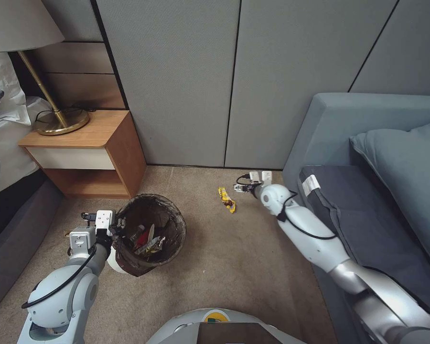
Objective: Pick up the trash bin, then pick up the garbage from the floor and place it into the trash bin.
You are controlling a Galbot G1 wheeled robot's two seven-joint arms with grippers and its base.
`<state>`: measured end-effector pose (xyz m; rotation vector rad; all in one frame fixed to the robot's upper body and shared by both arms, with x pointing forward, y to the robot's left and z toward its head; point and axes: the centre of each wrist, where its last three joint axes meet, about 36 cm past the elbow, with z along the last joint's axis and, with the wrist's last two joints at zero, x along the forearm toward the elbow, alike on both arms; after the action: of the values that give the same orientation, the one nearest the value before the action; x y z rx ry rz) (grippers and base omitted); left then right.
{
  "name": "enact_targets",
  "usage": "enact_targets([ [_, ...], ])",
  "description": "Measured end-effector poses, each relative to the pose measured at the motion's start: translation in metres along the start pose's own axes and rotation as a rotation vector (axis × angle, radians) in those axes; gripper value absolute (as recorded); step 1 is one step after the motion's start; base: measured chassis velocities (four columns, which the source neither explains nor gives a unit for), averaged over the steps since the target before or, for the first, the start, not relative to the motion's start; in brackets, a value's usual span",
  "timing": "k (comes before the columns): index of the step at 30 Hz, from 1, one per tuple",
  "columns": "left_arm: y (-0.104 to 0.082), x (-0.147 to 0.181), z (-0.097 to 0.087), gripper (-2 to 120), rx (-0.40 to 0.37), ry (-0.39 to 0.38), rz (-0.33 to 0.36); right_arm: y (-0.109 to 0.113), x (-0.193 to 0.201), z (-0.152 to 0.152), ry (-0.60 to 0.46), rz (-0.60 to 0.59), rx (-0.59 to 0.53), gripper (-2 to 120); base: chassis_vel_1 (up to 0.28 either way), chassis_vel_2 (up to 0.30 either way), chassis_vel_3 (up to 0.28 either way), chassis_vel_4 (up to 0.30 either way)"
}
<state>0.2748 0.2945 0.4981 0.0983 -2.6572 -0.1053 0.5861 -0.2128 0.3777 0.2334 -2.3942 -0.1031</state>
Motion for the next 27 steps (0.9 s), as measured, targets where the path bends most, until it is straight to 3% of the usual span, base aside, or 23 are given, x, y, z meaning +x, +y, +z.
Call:
enact_targets([
  [12,0.000,-0.003,0.003,7,0.004,0.011,-0.001,0.025,-0.058,0.023,0.078,0.030,0.043,100,0.000,0.000,0.000,0.000],
  [27,-0.002,-0.008,0.006,7,0.011,0.020,0.008,0.020,-0.101,0.024,0.116,0.116,0.113,100,0.000,0.000,0.000,0.000],
])
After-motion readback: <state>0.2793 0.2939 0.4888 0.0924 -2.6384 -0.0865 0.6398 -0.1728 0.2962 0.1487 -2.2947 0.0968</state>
